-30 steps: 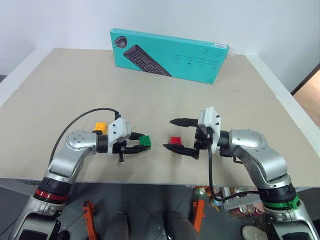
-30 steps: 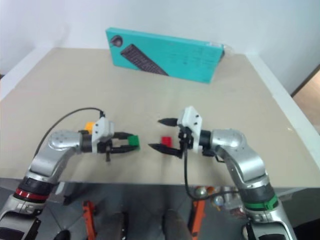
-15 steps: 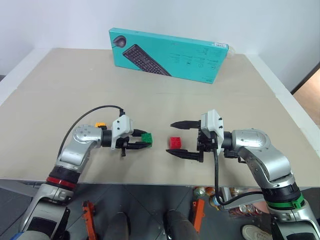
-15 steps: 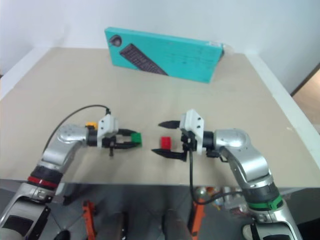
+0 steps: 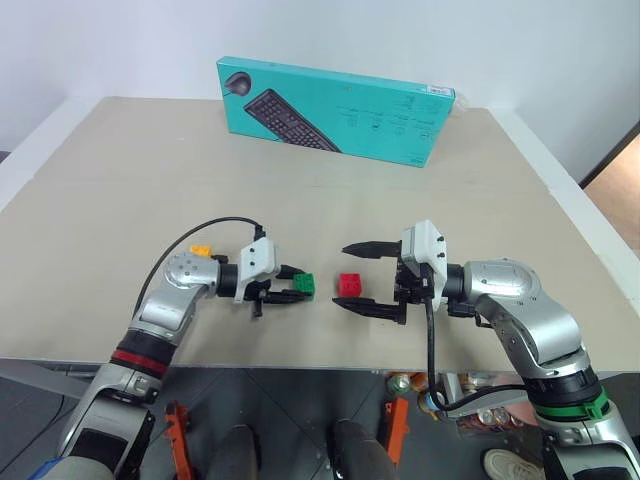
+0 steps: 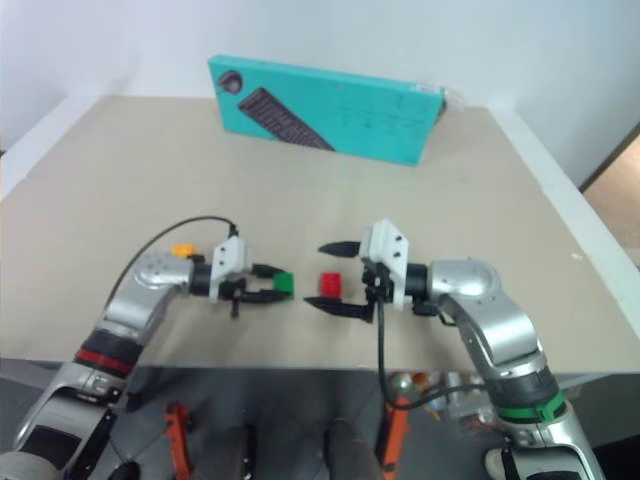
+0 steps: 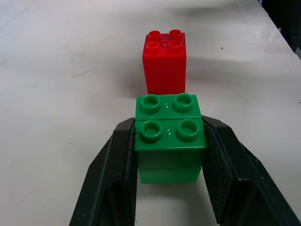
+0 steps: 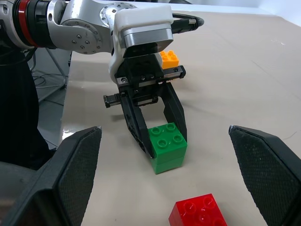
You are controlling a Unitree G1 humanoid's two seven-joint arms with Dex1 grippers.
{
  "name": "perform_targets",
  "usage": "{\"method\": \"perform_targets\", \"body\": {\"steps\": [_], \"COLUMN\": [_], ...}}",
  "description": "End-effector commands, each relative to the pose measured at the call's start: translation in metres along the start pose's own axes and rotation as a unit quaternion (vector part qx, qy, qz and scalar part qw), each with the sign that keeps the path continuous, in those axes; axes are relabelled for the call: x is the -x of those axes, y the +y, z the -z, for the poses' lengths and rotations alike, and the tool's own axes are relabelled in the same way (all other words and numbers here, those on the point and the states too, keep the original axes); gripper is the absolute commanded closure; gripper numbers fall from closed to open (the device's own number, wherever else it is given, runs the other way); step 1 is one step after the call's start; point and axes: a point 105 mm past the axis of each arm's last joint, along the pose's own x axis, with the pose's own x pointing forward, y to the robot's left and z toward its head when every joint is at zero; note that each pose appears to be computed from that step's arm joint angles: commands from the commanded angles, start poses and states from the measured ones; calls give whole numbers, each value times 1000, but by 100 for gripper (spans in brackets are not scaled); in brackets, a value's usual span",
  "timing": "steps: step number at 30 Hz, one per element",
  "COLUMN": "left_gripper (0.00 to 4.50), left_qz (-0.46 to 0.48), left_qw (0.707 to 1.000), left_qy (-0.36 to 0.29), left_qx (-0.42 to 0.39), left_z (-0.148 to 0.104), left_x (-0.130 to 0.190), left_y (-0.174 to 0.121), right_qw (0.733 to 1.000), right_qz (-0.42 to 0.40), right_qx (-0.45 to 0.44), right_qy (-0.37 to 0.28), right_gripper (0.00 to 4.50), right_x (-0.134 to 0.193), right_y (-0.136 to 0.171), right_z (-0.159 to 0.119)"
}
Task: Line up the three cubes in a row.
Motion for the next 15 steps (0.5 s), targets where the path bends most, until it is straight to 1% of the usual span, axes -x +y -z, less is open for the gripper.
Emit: {"method": "perform_targets", "body": {"steps": [1,5,7,10,13,15], "left_gripper": [319,319,213,118,10,4], "left_qz": [0,12,13,4,4,3], "left_qw": [1000,999,999,999,999,998], "left_qy": [-5,12,15,13,15,17], "left_qx": [-24,-35,-37,-42,-50,-56], "left_z": [-8,-5,-4,-7,-8,-10], "left_x": [-1,-1,0,1,3,5], "left_y": [5,5,6,11,11,10], "right_qw": [1000,1000,1000,1000,1000,1000], "right_qz": [4,4,3,4,4,4], "right_qx": [24,23,23,22,22,21], "right_qy": [-9,-9,-8,-8,-7,-7], "right_gripper": [0,0,0,0,0,0], "right_x": [3,2,2,3,3,3], "right_y": [1,2,2,2,2,2], "right_z": [-9,-7,-6,-5,-5,-4]}}
